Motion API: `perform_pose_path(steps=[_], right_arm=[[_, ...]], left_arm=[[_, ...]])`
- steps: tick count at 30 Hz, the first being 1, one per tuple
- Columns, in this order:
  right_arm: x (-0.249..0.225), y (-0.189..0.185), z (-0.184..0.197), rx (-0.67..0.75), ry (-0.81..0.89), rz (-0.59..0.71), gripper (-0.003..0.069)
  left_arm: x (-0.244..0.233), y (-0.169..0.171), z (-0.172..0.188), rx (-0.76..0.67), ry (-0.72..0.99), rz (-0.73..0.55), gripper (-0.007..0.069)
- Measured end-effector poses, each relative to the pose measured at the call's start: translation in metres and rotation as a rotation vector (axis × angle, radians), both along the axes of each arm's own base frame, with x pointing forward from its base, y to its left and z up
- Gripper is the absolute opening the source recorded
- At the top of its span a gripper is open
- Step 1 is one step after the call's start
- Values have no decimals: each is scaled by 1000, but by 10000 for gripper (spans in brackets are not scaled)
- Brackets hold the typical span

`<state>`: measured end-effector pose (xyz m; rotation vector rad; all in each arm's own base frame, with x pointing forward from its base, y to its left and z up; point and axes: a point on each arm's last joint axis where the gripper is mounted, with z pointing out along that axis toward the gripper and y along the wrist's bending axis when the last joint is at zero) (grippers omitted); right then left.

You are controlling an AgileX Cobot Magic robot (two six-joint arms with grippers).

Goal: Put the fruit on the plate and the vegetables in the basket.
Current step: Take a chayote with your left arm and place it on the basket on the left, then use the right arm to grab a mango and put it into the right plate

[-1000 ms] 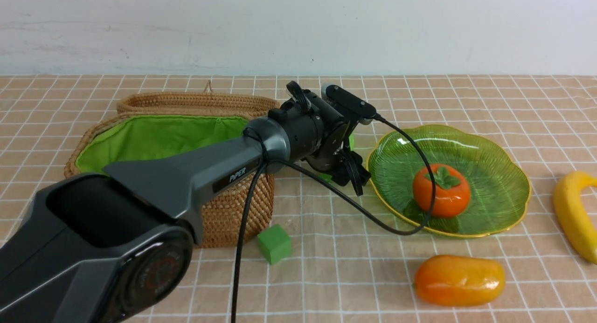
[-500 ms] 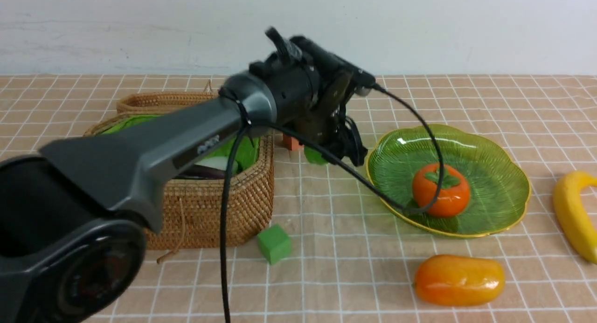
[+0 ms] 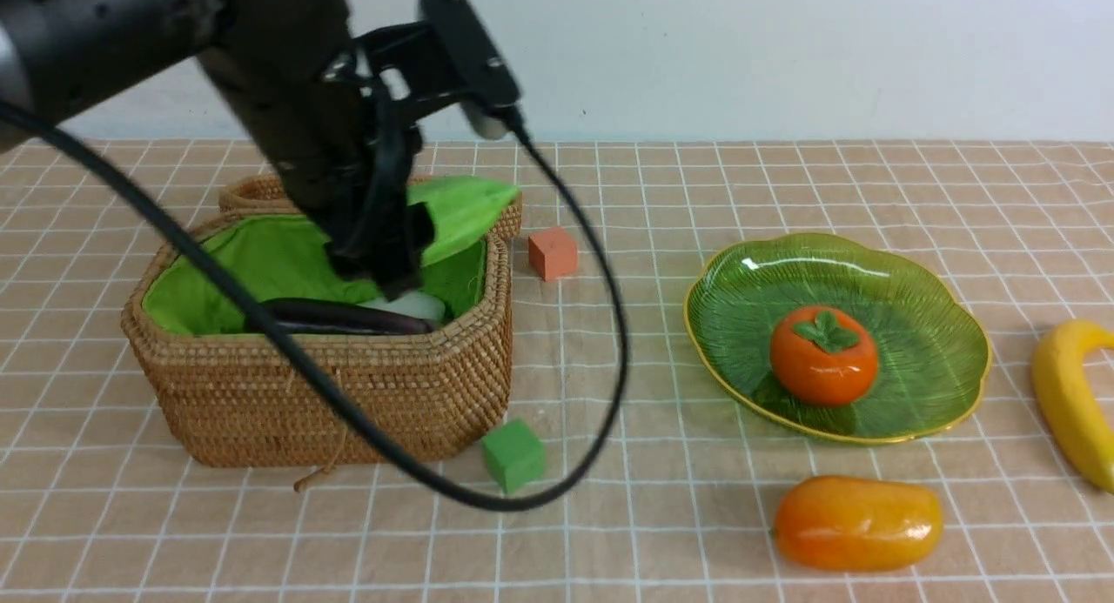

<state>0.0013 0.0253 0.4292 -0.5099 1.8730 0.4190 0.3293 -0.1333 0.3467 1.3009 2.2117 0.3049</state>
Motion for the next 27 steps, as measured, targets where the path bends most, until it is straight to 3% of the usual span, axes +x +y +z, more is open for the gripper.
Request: perform_pose_path(steps=[5,13,17,21,25,26,27], right_arm=[[0,0,0,1,-1,0,166],[6,4,0,9,35,19,169],[29,13,-5,-21,152,38,174],[48,19,-9,-37,217,38,176],[67,25,-13,-56,279,35,179],[73,26,-15,-63,297,33,179],[87,30,-19,-77,332,26,179]], left_arm=[[24,47,-33,81,-46,4,452],[42,49,-55,86,-52,17,459],[39,51,-51,25,-53,115,629],[30,53,-40,-30,-42,197,659],[13,46,-16,-155,-74,293,601],[6,40,-8,-205,-84,314,557],[-16,22,14,-352,-100,352,426]])
